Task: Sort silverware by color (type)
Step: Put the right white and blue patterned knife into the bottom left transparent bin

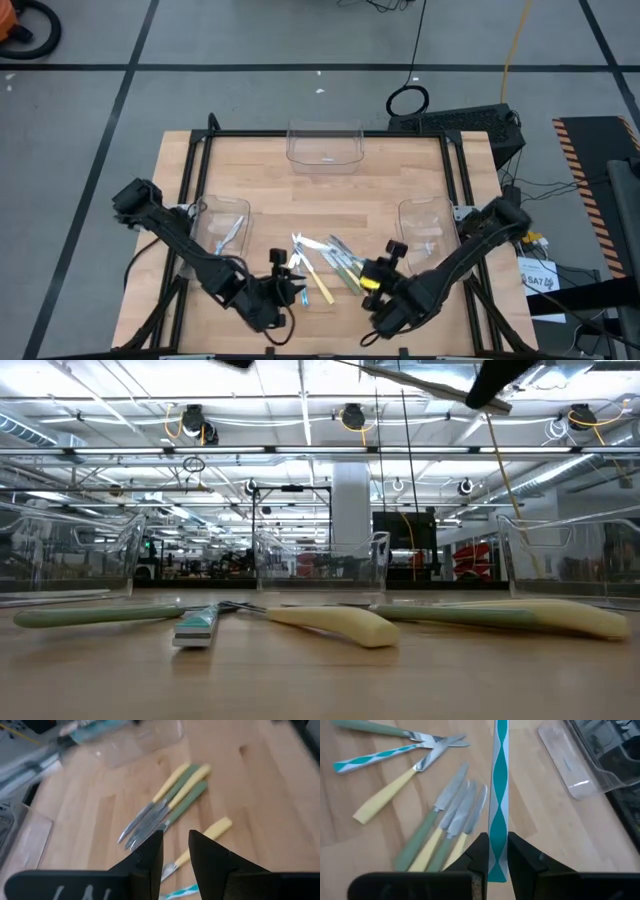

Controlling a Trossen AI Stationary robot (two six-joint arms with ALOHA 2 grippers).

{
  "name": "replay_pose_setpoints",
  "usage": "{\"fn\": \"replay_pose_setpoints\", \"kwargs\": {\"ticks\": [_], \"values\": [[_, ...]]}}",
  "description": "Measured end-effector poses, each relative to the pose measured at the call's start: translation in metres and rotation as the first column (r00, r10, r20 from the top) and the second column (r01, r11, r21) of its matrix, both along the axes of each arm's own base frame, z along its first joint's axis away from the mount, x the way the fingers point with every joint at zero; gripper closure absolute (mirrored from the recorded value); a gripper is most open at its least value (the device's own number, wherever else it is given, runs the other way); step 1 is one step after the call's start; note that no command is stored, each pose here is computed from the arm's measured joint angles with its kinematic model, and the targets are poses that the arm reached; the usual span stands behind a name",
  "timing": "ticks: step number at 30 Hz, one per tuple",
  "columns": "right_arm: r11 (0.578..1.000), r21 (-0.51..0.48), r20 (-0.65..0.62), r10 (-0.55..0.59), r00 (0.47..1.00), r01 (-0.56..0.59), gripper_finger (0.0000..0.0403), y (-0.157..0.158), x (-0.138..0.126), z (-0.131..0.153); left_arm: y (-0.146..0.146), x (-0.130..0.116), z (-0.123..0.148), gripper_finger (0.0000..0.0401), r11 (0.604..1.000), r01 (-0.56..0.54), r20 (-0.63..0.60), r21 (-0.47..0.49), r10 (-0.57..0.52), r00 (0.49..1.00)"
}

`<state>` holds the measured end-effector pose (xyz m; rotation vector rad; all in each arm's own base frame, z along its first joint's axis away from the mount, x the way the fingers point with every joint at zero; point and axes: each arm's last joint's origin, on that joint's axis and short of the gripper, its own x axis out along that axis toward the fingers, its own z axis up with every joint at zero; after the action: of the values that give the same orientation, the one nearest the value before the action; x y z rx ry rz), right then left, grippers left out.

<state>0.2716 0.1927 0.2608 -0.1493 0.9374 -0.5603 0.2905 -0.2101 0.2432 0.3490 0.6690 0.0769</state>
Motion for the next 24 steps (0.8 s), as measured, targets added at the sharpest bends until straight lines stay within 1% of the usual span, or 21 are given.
{"fn": "replay_pose_setpoints", "kwargs": {"ticks": [3, 5, 6, 7, 9, 10, 12, 14, 16, 17, 21, 24], "values": [[0.998, 0.046, 0.066, 0.037, 0.997, -0.040, 0.0361, -0.018, -0.016, -0.008, -0.001, 0.013, -0.001, 0.0299, 0.999, 0.020, 0.046, -0.032, -0.019, 0.999], [0.994, 0.081, 0.130, 0.065, 0.989, -0.076, 0.0361, -0.032, -0.024, -0.014, -0.001, 0.015, -0.006, 0.0299, 0.999, 0.037, 0.033, -0.006, -0.036, 0.999], [0.991, 0.097, 0.173, 0.079, 0.982, -0.097, 0.0361, -0.039, -0.027, -0.016, 0.000, 0.019, -0.007, 0.0299, 0.999, 0.034, 0.048, -0.009, -0.034, 0.998], [0.987, 0.107, 0.217, 0.095, 0.971, -0.121, 0.0361, -0.045, -0.030, -0.017, 0.000, 0.025, -0.008, 0.0299, 0.999, 0.031, 0.078, -0.023, -0.030, 0.996], [0.974, 0.130, 0.300, 0.140, 0.944, -0.186, 0.0361, -0.058, -0.033, -0.021, 0.000, 0.030, -0.008, 0.0299, 0.999, 0.045, 0.101, -0.014, -0.043, 0.994], [0.962, 0.151, 0.345, 0.165, 0.924, -0.228, 0.0361, -0.063, -0.033, -0.023, -0.001, 0.031, -0.007, 0.0299, 0.999, 0.053, 0.116, -0.013, -0.051, 0.992], [0.934, 0.170, 0.431, 0.215, 0.876, -0.313, 0.0361, -0.073, -0.034, -0.028, -0.001, 0.041, -0.008, 0.0299, 0.997, 0.065, 0.169, -0.041, -0.057, 0.984], [0.912, 0.162, 0.507, 0.250, 0.825, -0.376, 0.0361, -0.082, -0.033, -0.032, -0.002, 0.046, -0.009, 0.0299, 0.996, 0.082, 0.197, -0.030, -0.074, 0.978], [0.907, 0.132, 0.554, 0.267, 0.788, -0.400, 0.0361, -0.090, -0.033, -0.035, 0.000, 0.055, -0.010, 0.0299, 0.996, 0.078, 0.254, -0.042, -0.064, 0.965], [0.909, 0.116, 0.566, 0.272, 0.779, -0.401, 0.0361, -0.093, -0.032, -0.037, 0.001, 0.060, -0.009, 0.0299, 0.996, 0.075, 0.290, -0.050, -0.057, 0.955], [0.907, 0.041, 0.591, 0.316, 0.743, -0.418, 0.0358, -0.097, -0.025, -0.038, 0.005, 0.070, -0.010, 0.0299, 0.998, 0.063, 0.344, -0.001, -0.059, 0.937], [0.901, 0.012, 0.603, 0.339, 0.722, -0.433, 0.0356, -0.095, -0.020, -0.039, 0.011, 0.067, -0.009, 0.0299, 0.996, 0.062, 0.337, 0.070, -0.082, 0.938]]}}
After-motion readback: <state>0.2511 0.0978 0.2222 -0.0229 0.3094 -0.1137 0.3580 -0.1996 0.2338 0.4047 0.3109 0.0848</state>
